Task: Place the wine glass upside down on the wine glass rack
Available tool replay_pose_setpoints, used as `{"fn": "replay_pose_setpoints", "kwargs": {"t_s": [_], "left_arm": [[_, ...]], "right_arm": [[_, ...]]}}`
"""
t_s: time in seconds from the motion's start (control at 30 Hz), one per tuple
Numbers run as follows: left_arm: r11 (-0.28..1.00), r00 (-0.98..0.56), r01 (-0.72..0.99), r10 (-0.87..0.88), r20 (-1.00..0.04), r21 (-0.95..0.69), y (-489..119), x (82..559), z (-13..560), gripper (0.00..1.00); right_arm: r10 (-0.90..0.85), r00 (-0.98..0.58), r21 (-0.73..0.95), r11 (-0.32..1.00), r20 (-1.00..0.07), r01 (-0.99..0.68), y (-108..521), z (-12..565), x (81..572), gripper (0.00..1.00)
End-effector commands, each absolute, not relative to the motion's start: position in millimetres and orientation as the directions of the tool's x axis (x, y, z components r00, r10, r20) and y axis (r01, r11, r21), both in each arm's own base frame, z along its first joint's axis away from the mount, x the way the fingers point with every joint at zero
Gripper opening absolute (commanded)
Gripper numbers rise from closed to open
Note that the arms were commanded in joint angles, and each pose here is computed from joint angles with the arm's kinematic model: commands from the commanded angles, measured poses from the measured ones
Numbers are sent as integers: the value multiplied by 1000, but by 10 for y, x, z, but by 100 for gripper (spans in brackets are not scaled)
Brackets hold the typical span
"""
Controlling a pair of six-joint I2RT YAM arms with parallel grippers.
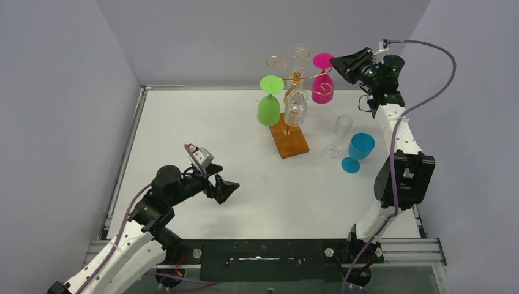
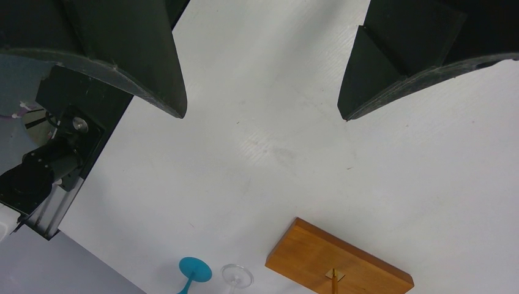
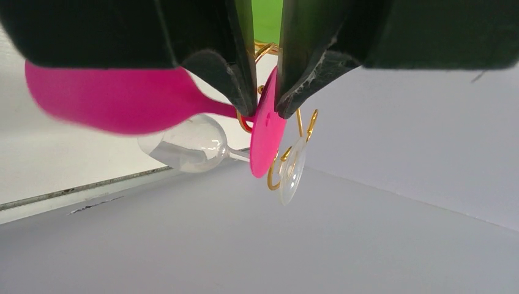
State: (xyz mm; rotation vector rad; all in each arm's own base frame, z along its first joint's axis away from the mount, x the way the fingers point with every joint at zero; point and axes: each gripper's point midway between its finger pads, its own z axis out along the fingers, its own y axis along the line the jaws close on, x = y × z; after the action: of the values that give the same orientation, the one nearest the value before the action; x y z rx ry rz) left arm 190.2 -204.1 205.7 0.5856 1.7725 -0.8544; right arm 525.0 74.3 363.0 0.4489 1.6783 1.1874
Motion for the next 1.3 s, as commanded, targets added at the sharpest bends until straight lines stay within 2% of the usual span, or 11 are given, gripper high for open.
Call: {"fn": "replay_pose_setpoints", "kwargs": {"t_s": [0.0,0.6,0.73,0.83,1.03,1.17,1.27], "left_arm": [[608,-297,754,-23,-955,-250,-2068,1908,2184,98],[608,-297,753,-25,-955,-250,-2066,1907,2181,98],[615,-298,748,-23,-954,-249,-2059,1922,2173,98],[628,-287,741,-23,-958,-237,-2035,1940,2174,98],[659,-230,723,-55,-972,-209,-1963,1986,2203,98],[692,-206,692,-85,-975,-207,-1890,2027,2238,98],[712,-213,666,-102,-972,-221,-1850,2051,2256,98]], "right_arm": [[729,-400,831,470,-556,-298,774,3902,5250,23],[699,-361,787,548,-617,-283,726,3888,5061,68],[680,-342,761,580,-648,-290,701,3945,4903,79],[659,-330,736,620,-676,-271,644,3935,4767,84],[635,-267,685,706,-725,-180,461,3774,4405,100],[602,-265,640,765,-753,-80,304,3587,4171,98],[614,-271,622,780,-741,68,138,3314,3993,98]]}}
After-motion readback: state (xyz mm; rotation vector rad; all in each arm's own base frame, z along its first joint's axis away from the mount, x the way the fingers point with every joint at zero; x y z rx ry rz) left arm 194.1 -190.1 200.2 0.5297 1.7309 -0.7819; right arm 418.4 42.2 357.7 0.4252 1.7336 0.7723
